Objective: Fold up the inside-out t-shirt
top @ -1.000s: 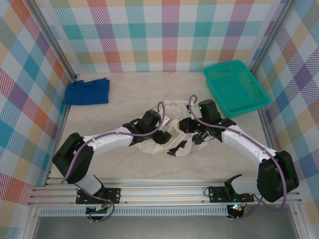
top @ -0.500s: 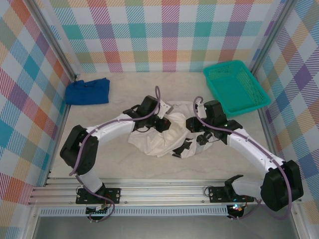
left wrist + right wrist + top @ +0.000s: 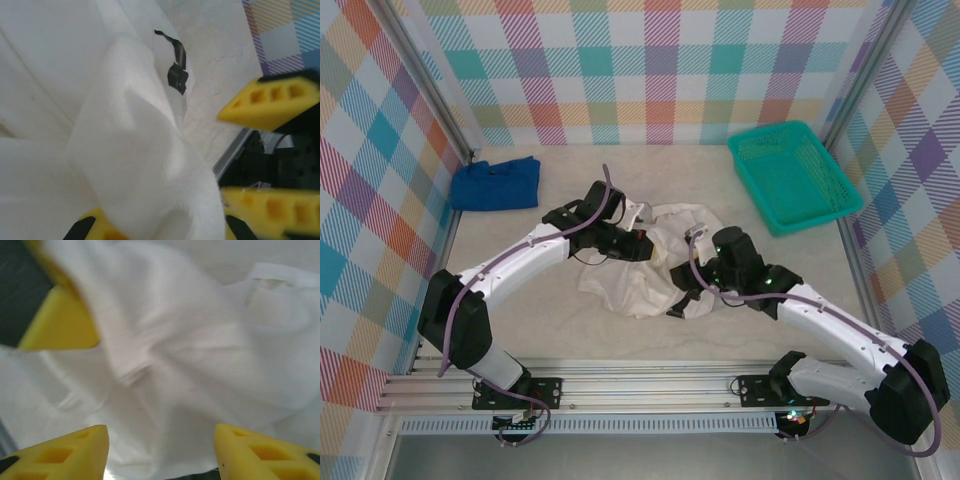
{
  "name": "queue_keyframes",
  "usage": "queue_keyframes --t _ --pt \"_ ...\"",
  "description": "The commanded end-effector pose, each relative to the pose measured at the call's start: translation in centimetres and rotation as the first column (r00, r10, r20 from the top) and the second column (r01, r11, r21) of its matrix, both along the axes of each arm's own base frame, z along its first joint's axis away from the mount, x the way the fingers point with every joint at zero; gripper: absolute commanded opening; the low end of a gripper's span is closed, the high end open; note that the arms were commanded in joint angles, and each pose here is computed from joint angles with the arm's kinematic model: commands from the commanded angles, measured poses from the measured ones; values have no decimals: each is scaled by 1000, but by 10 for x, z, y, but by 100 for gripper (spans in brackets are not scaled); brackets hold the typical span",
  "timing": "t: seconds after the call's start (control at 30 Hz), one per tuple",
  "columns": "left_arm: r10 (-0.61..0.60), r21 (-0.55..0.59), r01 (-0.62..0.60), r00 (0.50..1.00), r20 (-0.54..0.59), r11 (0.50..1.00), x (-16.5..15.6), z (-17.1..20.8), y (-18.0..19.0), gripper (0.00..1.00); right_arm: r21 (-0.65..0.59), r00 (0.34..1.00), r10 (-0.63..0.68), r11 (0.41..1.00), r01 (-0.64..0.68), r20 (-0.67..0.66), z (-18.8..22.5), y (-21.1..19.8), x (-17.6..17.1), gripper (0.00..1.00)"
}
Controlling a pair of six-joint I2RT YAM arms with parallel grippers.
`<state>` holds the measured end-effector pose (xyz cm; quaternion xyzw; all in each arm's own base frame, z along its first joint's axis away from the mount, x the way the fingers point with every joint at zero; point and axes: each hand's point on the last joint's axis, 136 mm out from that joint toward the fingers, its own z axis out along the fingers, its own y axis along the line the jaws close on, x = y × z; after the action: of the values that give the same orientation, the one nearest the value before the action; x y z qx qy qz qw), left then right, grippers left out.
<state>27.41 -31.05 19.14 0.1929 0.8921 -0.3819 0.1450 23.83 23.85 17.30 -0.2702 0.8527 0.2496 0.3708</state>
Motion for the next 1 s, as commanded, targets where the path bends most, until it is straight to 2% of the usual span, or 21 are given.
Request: queue_keyframes --t 0.0,0.1,0.17,0.2,0.33,0.43,0.5,0.53,0.6,0.77,0.83,0.97 --pt "-29 -50 27 999 -32 998 -10 21 -2 0 -10 997 21 1000 -20 80 -2 13 14 67" --pt "-40 -50 38 999 -31 998 -12 20 -2 0 -31 993 53 998 -51 102 -5 28 28 70" --pt "-46 -46 44 999 -28 998 -13 19 -1 0 -43 993 42 998 -37 114 -8 36 41 67" --pt "-47 -42 45 999 -26 998 -13 19 0 0 -52 992 38 998 -32 117 -9 38 46 61" --pt "-9 2 9 1000 2 1000 -7 13 8 0 -57 992 75 996 -70 98 -9 44 44 25" --pt "77 79 -81 996 54 994 10 5 27 0 20 985 168 985 -169 30 -4 43 20 7" --pt "140 149 -157 983 117 976 23 -3 43 0 116 970 240 965 -235 -32 4 40 3 1" --pt "161 187 -189 975 154 964 30 -6 50 0 168 959 275 951 -261 -64 9 38 -4 0" --pt "171 224 -217 963 208 950 38 -10 57 8 266 939 328 919 -292 -106 22 37 -14 0" --pt "205 235 -279 933 296 931 44 -7 70 39 420 905 391 859 -293 -169 40 40 -18 0" --pt "220 218 -303 916 335 928 38 -2 77 48 466 908 382 844 -266 -174 46 39 -11 0" --pt "200 163 -282 898 392 946 14 8 79 54 517 905 381 822 -237 -191 51 41 -1 0"
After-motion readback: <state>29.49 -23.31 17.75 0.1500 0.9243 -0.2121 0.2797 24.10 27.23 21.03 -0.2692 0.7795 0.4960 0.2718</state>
